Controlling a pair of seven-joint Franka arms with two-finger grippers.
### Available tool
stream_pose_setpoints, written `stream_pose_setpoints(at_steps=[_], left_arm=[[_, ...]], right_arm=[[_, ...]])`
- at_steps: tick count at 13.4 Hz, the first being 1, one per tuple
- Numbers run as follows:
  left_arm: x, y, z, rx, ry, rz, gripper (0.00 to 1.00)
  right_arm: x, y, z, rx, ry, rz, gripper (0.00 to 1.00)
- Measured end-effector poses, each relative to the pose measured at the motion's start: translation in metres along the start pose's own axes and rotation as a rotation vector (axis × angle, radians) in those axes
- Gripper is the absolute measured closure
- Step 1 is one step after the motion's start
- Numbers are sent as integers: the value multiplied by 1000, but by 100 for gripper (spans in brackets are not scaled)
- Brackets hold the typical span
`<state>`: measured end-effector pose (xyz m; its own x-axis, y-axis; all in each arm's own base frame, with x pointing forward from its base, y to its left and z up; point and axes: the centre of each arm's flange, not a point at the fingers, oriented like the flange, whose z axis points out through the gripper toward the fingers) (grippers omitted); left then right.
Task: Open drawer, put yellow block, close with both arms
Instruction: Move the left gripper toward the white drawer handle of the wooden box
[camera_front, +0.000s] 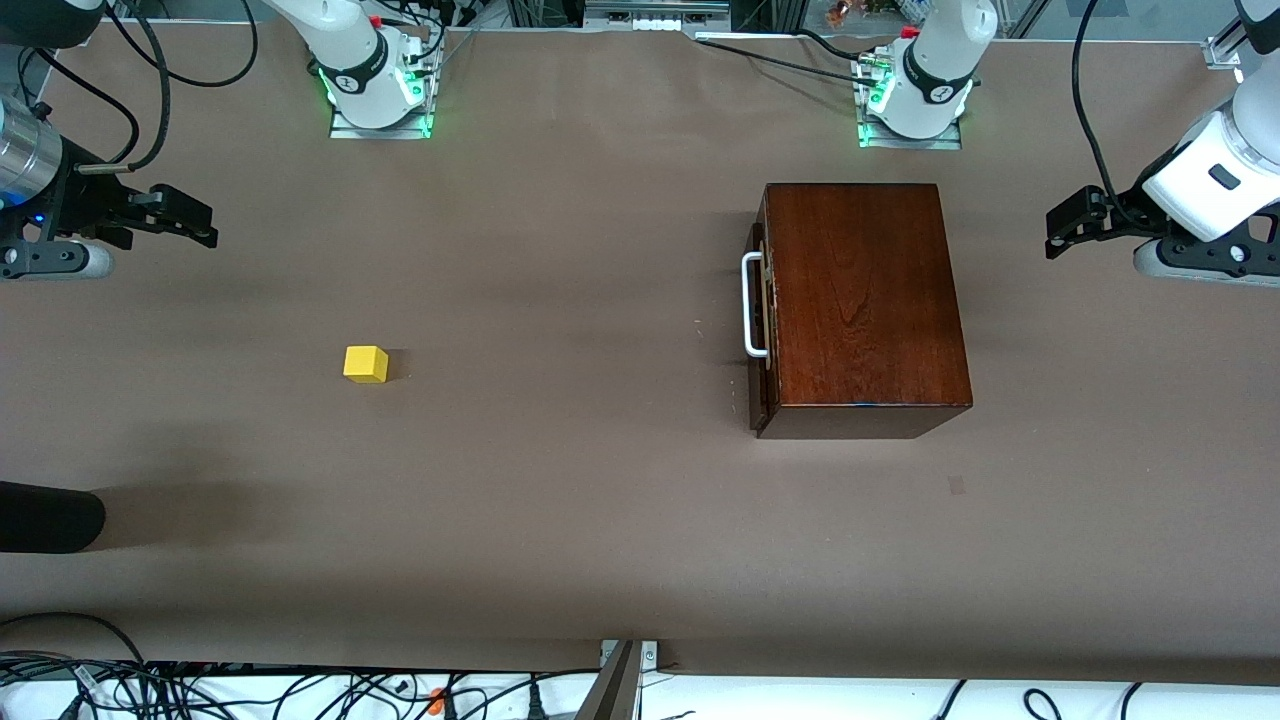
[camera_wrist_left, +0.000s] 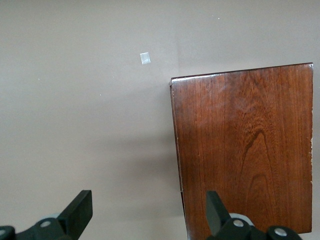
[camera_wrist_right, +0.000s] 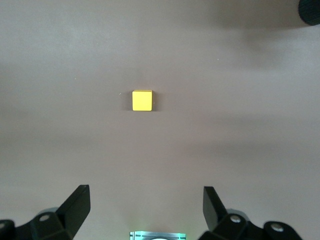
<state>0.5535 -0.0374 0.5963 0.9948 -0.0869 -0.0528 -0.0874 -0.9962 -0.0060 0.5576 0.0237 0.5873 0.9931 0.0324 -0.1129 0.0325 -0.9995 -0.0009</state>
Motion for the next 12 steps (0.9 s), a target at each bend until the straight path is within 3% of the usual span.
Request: stream_pose_setpoints(at_steps=[8, 12], left_arm=[[1, 1, 4, -1, -17, 2, 0], [6, 57, 23, -3, -65, 97, 0]], right_arm=[[0, 0, 0, 0, 0, 0, 0], [0, 0, 0, 0, 0, 0, 0]])
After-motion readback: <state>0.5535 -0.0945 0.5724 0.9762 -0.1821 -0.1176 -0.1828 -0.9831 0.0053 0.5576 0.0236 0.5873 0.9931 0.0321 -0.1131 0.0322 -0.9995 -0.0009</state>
